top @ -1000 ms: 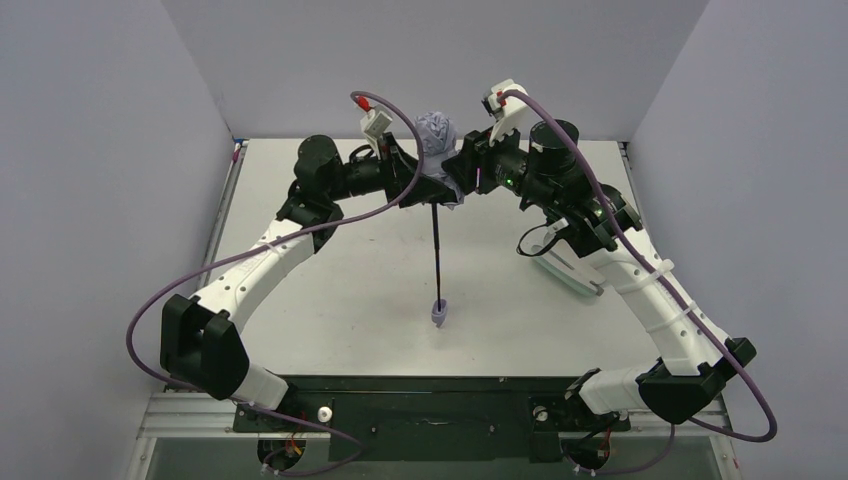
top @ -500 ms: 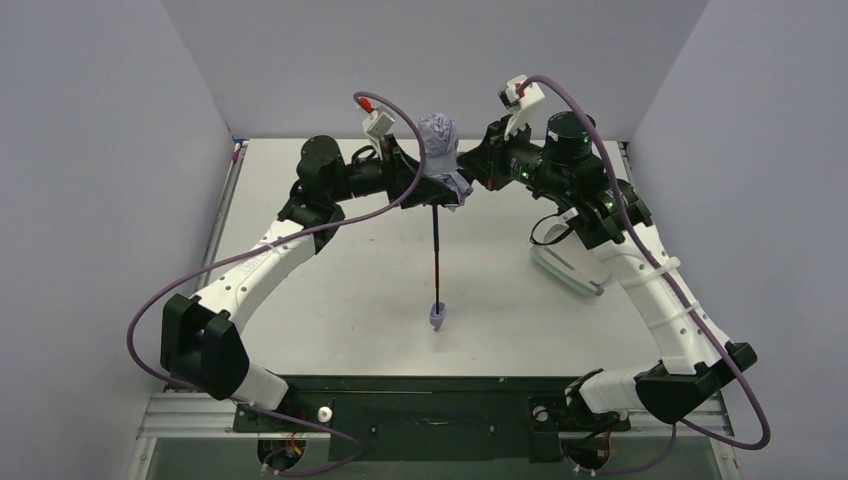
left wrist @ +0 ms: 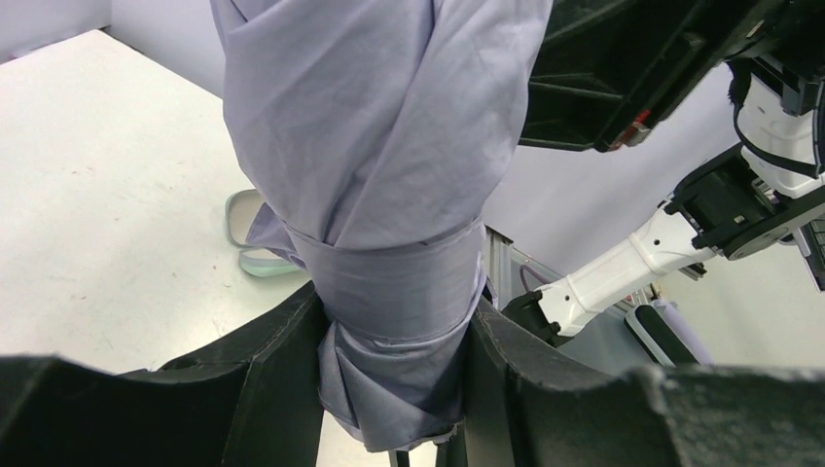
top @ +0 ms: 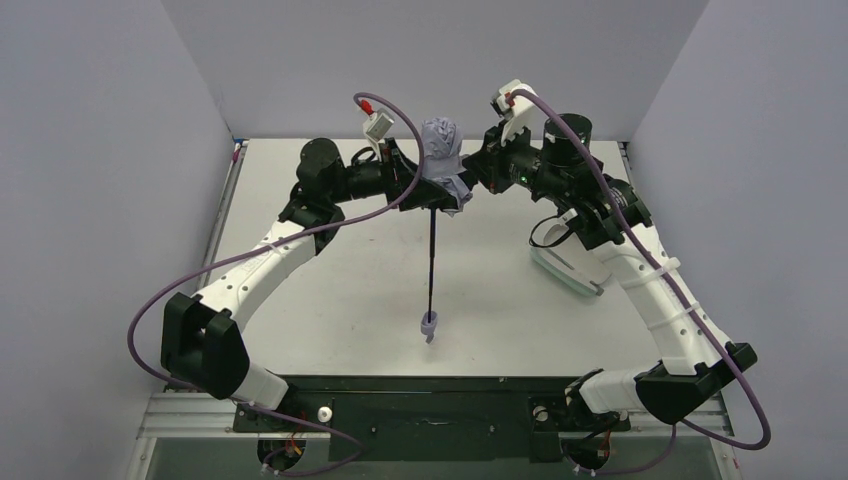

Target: Open the umbrella

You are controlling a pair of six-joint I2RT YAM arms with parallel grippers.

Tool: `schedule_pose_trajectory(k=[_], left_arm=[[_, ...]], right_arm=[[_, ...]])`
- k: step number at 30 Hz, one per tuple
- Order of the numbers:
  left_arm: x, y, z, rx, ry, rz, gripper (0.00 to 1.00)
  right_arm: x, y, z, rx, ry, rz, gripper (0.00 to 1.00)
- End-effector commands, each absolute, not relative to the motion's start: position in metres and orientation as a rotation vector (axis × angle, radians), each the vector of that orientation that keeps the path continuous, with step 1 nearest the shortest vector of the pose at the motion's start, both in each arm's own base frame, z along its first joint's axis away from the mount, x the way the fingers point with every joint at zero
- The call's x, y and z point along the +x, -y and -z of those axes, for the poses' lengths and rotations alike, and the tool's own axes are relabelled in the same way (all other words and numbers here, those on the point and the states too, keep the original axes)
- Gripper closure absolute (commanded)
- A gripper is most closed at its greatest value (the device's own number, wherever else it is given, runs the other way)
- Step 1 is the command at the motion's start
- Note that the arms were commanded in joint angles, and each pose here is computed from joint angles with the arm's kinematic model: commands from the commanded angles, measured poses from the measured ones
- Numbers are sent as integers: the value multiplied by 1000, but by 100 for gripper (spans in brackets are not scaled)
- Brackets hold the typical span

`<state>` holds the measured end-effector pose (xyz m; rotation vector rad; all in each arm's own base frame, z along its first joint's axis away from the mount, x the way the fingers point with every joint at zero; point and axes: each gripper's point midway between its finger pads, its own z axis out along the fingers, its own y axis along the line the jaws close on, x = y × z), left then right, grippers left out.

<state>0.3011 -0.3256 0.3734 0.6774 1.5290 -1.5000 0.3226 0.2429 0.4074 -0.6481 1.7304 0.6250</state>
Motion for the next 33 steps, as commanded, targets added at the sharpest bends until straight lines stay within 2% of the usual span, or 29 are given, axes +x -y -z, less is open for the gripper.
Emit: schedule_pose_trajectory(k=[1,10,15,16,17,18,19,21,27,33], left_arm=[[265,319,-432,850,-1247,1523,100],[260,318,-434,869,-1232,1534,100],[272,314,-432,808,-1259,1507,100],[277,312,-430,793,-1273,1497,100],[281,311,-430,770,-1280,1483,100],[286,309,-428,758,-1291,1466,100],[290,308,-427,741,-1297,1454,100],[295,307,-424,724,-1316,1430,100],[304,306,-422,685,-1330,1406,100],[328,294,-434,517,-1333,1428,100]], right_arm=[[343,-203,-394,-587,-1784,-373,100],[346,-202,-389,-600,-1790,-362,100],[344,-205,-398,-596,-1763,-437,100],[344,-204,-401,-595,-1756,-451,97],[344,-204,-404,-573,-1755,-470,87],[343,-201,-408,-562,-1745,-480,82],[344,-200,-411,-546,-1738,-494,68],[342,-195,-419,-521,-1716,-502,59],[339,-186,-424,-493,-1708,-514,48],[322,-198,-404,-541,-1742,-623,28]])
